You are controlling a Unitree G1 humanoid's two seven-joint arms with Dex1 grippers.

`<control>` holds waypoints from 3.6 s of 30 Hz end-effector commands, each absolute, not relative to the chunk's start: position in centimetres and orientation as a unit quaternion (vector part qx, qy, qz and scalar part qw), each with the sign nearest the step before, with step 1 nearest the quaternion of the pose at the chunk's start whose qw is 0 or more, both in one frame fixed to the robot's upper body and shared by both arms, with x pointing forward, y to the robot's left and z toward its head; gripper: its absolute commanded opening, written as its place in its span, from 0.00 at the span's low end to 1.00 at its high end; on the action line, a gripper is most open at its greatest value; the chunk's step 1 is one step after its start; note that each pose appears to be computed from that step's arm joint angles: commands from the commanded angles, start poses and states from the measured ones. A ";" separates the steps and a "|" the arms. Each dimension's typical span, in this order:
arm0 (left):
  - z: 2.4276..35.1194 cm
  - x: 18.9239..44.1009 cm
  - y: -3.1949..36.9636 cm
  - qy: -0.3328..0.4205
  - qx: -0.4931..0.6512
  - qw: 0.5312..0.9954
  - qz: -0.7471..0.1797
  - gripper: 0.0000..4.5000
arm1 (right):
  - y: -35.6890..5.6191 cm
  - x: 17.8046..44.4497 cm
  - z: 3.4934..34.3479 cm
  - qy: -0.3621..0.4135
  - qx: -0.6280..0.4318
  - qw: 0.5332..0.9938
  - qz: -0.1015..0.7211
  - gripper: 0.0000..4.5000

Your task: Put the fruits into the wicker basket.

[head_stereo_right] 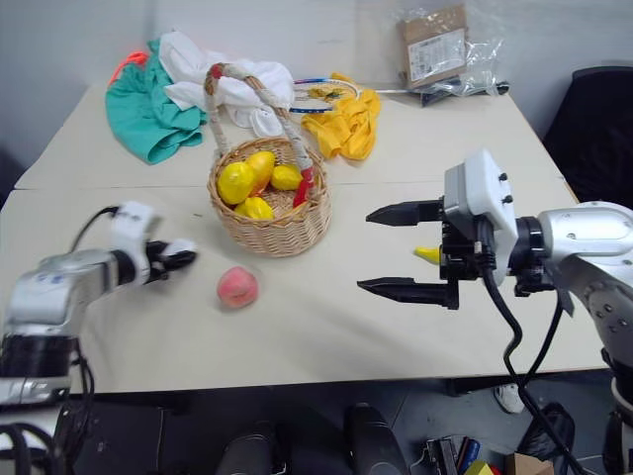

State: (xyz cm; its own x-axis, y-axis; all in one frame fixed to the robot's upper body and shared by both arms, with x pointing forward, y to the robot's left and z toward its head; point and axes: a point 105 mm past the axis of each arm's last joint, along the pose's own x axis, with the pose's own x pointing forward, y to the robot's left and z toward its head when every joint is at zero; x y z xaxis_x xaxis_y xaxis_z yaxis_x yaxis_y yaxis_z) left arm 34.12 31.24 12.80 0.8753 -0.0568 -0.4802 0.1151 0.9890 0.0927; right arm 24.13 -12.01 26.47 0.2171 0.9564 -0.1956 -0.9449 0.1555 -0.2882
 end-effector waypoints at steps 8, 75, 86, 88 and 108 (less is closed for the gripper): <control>11.9 28.0 40.3 0.251 0.046 0.955 0.151 0.73 | -11.3 25.0 26.0 -0.025 -0.165 0.745 0.646 1.00; 25.8 40.0 12.9 0.017 0.162 0.917 -0.364 1.00 | -14.0 26.1 25.9 -0.026 -0.160 0.842 0.514 1.00; 29.0 30.9 14.7 -0.028 0.125 0.825 -0.550 1.00 | -26.3 25.1 22.6 0.060 -0.086 0.953 0.283 1.00; 28.8 30.5 15.1 -0.017 0.125 0.820 -0.558 1.00 | -27.8 24.8 22.3 0.066 -0.078 0.962 0.254 1.00; 29.0 25.5 9.5 -0.068 0.173 0.721 -0.667 1.00 | -29.7 36.3 15.3 0.179 0.097 0.979 -0.004 1.00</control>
